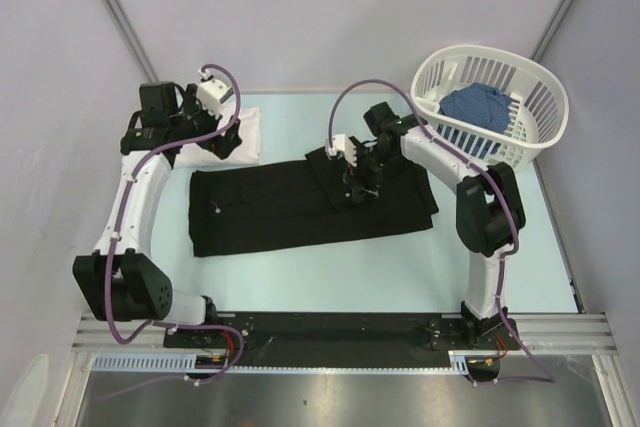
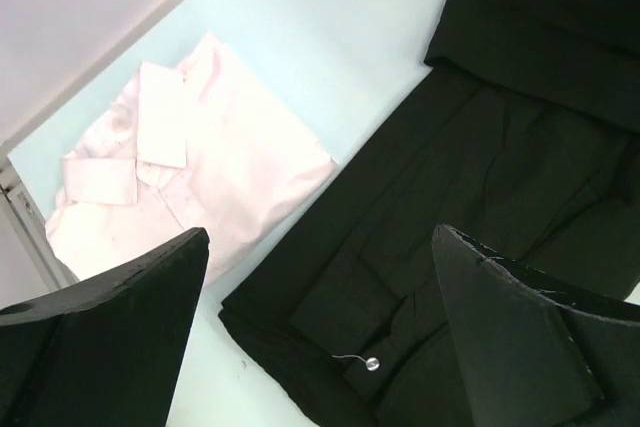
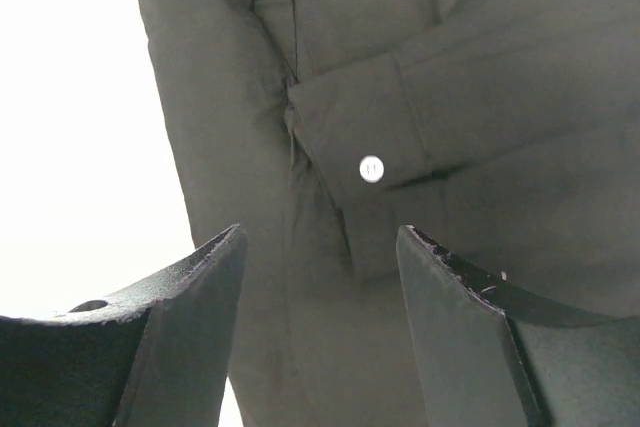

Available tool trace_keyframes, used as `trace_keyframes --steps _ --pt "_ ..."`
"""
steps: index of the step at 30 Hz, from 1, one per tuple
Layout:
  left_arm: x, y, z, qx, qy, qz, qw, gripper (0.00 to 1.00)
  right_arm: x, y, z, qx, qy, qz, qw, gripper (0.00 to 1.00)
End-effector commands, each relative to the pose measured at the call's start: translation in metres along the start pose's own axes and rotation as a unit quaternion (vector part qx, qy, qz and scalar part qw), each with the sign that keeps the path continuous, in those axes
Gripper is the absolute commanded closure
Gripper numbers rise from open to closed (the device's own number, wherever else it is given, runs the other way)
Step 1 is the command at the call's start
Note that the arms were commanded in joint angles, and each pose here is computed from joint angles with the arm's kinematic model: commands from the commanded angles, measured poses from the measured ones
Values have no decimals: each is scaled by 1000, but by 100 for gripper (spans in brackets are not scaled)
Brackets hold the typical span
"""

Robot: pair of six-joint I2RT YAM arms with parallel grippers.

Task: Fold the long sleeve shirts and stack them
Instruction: Fold the shirt

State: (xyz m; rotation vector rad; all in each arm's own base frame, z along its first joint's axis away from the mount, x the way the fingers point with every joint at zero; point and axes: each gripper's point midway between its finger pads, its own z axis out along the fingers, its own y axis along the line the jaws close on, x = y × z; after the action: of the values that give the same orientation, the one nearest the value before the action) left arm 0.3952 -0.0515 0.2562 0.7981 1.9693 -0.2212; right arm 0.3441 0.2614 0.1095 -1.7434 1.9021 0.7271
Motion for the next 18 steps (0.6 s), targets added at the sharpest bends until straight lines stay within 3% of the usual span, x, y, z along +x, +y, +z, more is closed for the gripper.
trace_keyframes --steps 1,13,16,18 --pt "-11 -7 -5 21 -11 -14 1000 1 12 -16 19 5 26 -69 997 34" --pt "3 -14 -15 11 3 5 1000 1 32 -22 55 3 71 -110 991 38" --pt "6 -15 -15 12 7 5 1000 1 28 -25 53 16 73 -116 990 52" --pt "6 -14 -15 11 8 7 1000 1 23 -25 49 25 77 -124 989 68"
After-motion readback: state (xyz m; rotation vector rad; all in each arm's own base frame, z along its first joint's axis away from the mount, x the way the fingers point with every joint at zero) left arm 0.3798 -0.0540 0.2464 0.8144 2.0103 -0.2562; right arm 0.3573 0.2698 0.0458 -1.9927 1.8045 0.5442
